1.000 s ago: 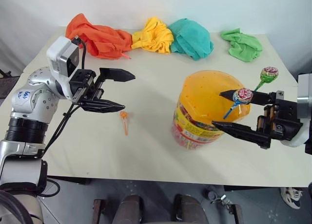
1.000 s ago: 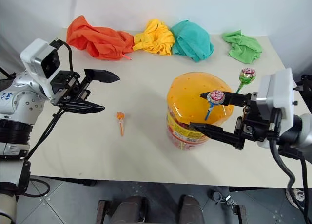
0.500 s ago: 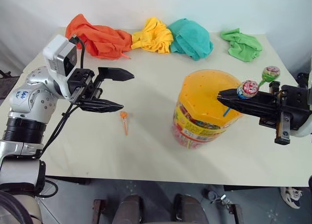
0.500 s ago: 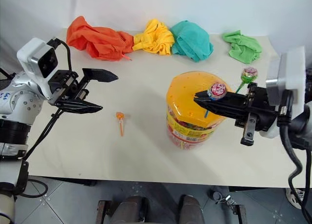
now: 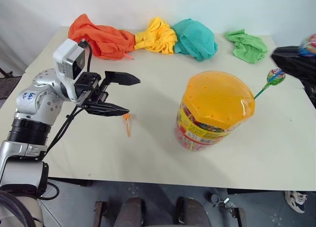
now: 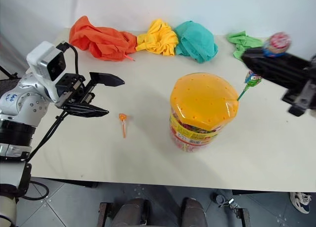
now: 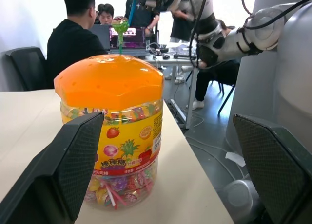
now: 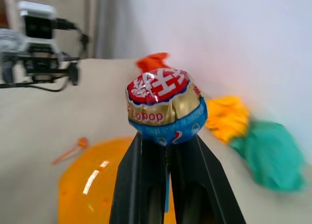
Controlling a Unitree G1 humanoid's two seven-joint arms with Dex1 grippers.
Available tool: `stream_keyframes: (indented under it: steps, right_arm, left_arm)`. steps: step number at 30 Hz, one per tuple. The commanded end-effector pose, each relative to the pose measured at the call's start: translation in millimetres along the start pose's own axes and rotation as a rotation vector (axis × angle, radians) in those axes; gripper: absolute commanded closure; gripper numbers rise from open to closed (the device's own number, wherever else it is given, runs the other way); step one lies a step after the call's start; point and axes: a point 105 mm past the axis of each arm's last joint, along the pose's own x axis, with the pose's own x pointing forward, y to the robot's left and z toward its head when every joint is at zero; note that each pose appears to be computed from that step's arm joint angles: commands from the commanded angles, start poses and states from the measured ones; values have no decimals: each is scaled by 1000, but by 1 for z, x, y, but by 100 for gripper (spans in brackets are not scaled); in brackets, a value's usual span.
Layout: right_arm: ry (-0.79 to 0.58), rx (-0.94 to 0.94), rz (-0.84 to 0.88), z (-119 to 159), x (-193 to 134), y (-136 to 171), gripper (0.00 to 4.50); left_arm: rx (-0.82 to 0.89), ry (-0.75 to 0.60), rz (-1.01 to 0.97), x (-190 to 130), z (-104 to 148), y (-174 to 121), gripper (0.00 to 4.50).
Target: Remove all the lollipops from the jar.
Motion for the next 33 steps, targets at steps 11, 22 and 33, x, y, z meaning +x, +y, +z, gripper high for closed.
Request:
stream_keyframes:
  steps: [11, 22, 33]
  right_arm:
    - [209, 228, -450, -73, -90, -14, 444]
    - [398, 477, -561, -174, -93, -28, 444]
    - [550, 560, -577, -239, -75, -50, 238]
  left_arm:
    - [55, 147, 0, -19, -9, -4, 0]
    - [0, 188, 87, -41, -23, -14, 0]
    - [20, 160, 131, -51, -15, -24, 0]
